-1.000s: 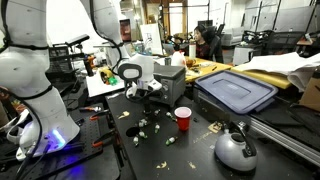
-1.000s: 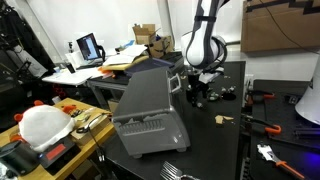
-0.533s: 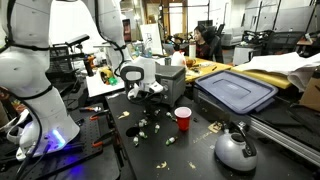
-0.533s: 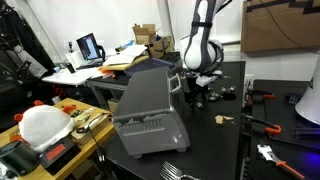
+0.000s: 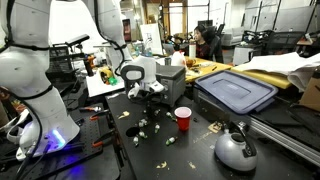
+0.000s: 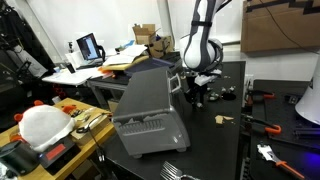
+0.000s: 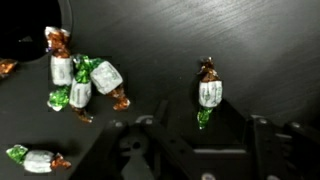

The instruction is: Put one sweet in the cup

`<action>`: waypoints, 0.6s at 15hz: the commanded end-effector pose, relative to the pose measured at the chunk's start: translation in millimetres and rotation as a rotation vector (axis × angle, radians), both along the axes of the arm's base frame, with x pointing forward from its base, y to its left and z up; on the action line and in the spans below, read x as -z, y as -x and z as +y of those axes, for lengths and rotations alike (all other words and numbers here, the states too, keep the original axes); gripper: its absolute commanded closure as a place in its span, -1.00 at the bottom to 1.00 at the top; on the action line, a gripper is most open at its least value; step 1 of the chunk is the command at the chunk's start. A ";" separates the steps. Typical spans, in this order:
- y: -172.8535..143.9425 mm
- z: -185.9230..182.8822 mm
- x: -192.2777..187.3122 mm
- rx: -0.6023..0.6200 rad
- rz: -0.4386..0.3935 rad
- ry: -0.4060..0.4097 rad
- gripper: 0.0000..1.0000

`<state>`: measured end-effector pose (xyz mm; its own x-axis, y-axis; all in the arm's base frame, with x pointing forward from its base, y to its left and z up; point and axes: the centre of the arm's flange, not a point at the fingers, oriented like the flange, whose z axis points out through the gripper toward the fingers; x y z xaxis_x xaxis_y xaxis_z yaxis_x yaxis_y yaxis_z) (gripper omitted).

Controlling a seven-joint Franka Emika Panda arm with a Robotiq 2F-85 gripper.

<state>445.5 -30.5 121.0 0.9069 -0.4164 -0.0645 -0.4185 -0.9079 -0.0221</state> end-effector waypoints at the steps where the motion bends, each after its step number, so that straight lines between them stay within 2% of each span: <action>1: 4.0 6.3 0.1 0.040 0.019 0.014 0.44; 5: 8.7 12.0 -1.8 0.041 0.030 0.021 0.98; 6: 9.4 12.5 -1.7 0.041 0.033 0.024 0.28; 8: 11.1 13.0 -2.0 0.047 0.036 0.034 0.24; 9: 12.7 12.4 -2.4 0.047 0.034 0.042 0.12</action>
